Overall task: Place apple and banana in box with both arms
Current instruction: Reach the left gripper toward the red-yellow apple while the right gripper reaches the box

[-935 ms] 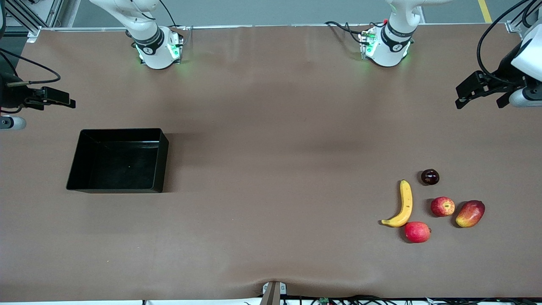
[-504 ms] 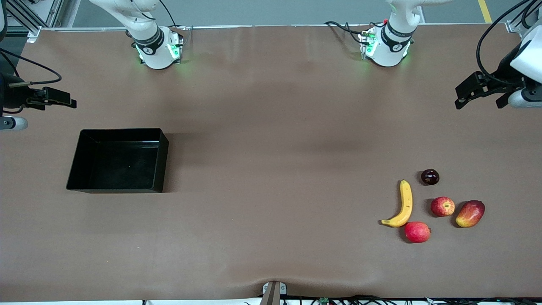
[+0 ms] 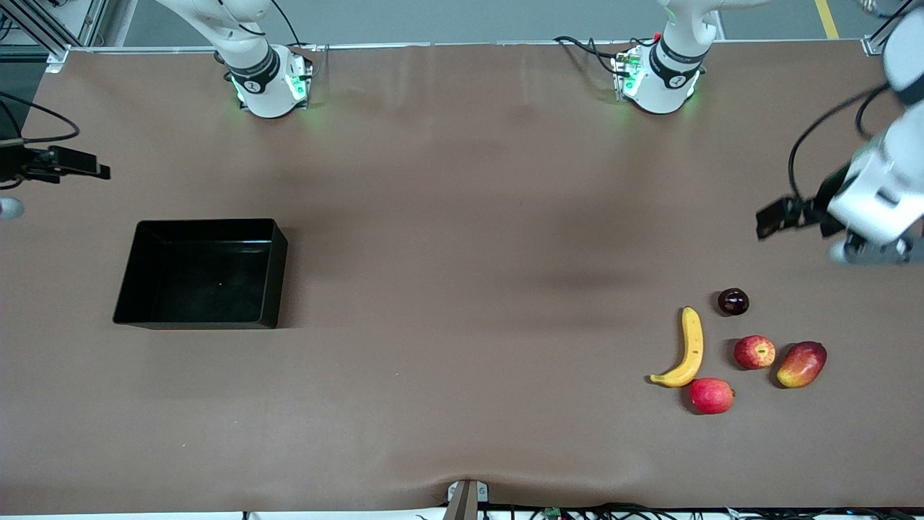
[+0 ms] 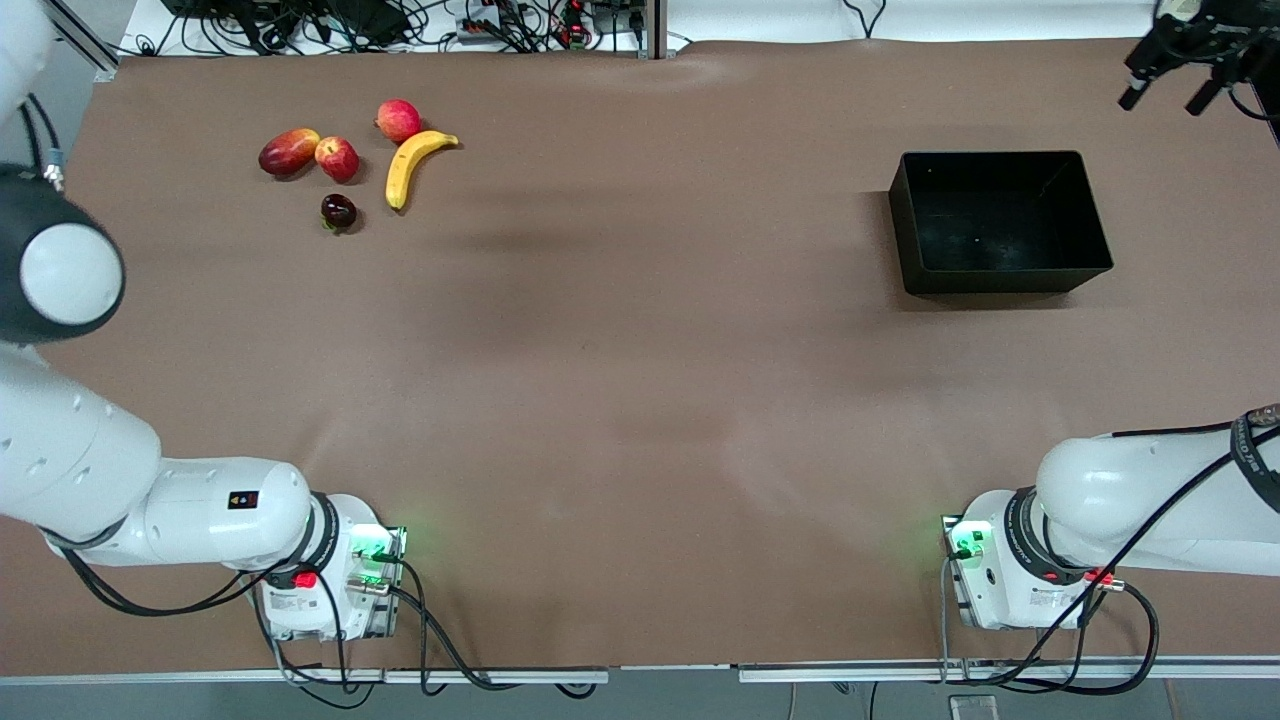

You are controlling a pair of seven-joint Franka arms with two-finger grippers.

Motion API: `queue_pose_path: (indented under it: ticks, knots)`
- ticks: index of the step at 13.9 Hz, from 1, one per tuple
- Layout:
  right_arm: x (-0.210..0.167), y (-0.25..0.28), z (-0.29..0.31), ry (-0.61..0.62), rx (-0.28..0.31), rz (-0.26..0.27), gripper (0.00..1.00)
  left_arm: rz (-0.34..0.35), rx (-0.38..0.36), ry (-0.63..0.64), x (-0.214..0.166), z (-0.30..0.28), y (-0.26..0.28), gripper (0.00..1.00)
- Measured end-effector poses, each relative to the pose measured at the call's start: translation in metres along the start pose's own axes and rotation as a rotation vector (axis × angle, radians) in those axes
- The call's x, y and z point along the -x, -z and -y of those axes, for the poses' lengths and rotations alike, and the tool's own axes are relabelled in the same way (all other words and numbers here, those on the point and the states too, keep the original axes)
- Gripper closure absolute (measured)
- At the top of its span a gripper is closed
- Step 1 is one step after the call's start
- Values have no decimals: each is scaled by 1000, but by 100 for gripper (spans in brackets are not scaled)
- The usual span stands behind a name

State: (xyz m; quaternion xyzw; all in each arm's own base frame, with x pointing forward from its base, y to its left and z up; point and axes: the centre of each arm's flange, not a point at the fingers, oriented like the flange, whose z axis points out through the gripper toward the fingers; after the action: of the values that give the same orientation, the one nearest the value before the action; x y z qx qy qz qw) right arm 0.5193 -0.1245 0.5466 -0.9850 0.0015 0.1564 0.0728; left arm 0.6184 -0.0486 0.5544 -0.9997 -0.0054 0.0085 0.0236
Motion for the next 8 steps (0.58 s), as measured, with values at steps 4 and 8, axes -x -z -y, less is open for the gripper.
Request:
queue_pose_path:
  ticks: [4, 8]
  knots:
    - [-10, -18, -31, -45, -25, 24, 0, -14, -34, 1, -45, 23, -71, 0]
    - [-35, -29, -64, -83, -15, -69, 0, -31, -18, -64, -76, 82, -145, 0]
